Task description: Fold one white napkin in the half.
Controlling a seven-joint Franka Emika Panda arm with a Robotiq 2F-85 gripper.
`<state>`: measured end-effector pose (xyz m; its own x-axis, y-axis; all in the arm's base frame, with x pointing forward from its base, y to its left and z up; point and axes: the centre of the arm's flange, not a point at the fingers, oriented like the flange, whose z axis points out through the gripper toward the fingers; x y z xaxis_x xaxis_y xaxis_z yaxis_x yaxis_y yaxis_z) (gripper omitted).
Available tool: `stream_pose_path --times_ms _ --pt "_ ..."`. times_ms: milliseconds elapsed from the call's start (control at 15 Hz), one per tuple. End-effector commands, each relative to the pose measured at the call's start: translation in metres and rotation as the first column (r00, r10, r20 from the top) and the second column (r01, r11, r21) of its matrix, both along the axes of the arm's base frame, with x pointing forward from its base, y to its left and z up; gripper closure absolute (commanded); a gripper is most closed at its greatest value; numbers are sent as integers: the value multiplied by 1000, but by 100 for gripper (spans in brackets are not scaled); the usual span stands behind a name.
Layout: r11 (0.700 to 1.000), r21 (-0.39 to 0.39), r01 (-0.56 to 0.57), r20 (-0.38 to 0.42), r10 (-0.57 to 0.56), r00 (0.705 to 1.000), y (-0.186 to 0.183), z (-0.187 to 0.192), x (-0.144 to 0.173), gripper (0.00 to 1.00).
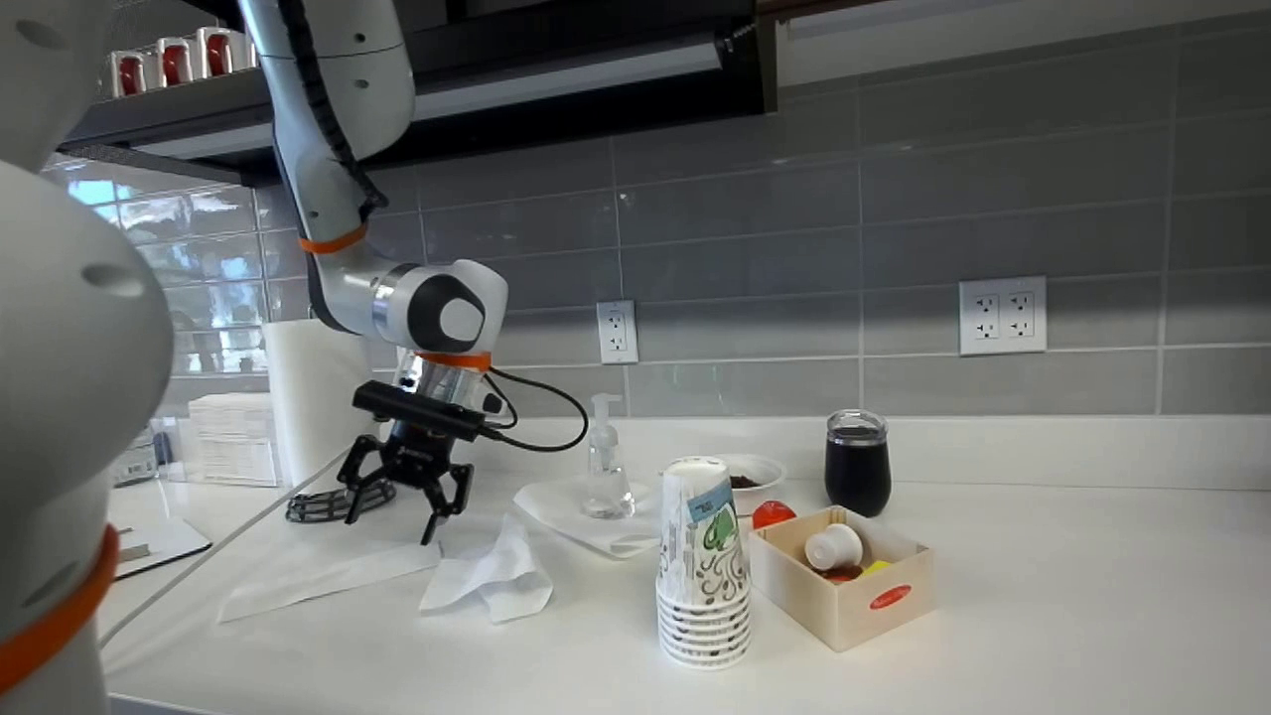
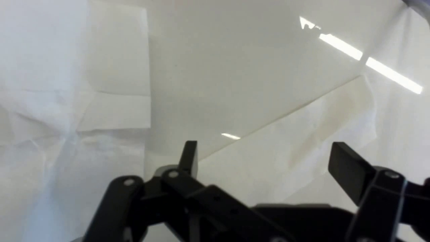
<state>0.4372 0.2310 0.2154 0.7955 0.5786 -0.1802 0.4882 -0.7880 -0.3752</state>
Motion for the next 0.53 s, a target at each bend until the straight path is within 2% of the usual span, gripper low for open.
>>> stream_pose_path --times_ms 0,67,267,467 --pt "995 95 -17 69 11 998 -11 22 -17 0" --pt "996 91 -5 87 -3 996 -13 26 -18 0" --pt "997 -5 77 146 -76 986 -22 29 -21 0" --pt "980 -113 165 170 -144 975 -32 25 -27 0"
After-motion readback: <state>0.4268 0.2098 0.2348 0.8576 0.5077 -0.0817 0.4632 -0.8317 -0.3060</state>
